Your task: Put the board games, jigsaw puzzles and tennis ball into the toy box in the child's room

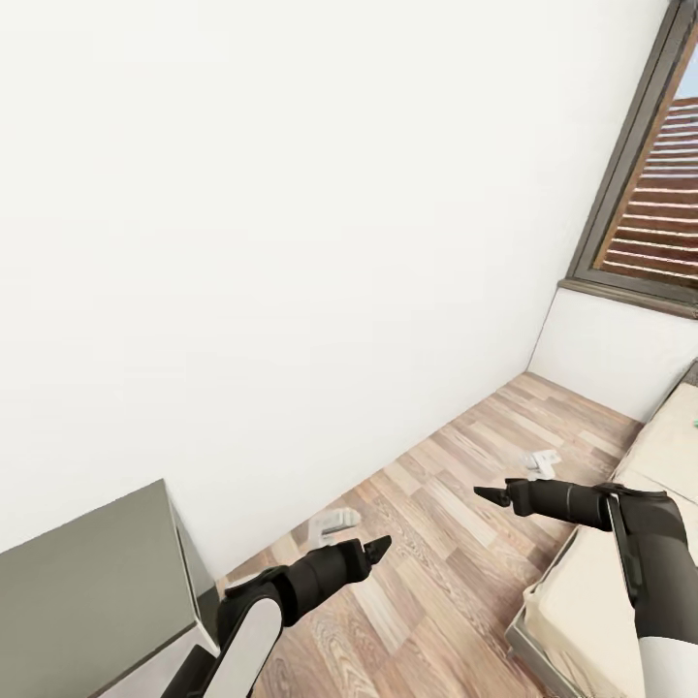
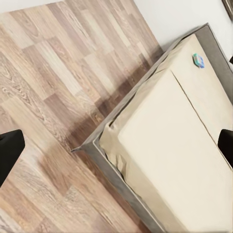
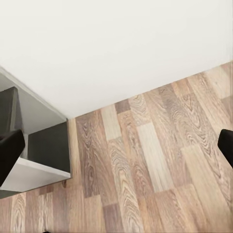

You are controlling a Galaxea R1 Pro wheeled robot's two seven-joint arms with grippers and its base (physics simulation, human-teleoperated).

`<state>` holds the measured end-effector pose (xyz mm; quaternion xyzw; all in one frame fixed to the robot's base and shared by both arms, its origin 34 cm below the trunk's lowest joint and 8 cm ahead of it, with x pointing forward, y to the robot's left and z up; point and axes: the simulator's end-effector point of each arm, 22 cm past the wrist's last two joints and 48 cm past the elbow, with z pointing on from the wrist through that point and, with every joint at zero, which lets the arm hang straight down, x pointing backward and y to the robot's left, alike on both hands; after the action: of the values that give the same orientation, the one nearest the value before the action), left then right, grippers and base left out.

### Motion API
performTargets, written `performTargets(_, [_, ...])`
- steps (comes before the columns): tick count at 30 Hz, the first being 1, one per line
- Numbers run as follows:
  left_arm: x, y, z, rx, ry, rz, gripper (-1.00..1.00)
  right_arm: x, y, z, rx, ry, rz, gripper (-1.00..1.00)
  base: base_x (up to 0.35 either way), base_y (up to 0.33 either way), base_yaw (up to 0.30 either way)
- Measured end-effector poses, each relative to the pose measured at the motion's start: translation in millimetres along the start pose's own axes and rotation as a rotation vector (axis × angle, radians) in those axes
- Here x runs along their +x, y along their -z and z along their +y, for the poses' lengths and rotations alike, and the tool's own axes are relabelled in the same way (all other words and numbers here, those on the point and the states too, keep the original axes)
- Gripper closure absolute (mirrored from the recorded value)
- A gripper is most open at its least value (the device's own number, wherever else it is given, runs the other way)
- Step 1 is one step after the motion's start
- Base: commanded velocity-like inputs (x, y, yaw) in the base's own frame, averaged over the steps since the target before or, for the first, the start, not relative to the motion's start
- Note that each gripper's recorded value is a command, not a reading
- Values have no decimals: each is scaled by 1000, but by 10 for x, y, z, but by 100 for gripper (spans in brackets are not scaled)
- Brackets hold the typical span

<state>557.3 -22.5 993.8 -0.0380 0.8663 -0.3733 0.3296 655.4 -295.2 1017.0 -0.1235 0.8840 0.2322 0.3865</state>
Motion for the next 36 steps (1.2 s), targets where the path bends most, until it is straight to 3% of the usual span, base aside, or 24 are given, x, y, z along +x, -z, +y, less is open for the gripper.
performTargets(26, [-91, 83, -110, 12, -21, -26, -100, -140, 122, 67, 1, 19, -30, -100, 0, 0, -156])
performTargets(36, [-107, 98, -126, 13, -25, -31, -100, -167, 153, 68, 3, 23, -39, -100, 0, 0, -66])
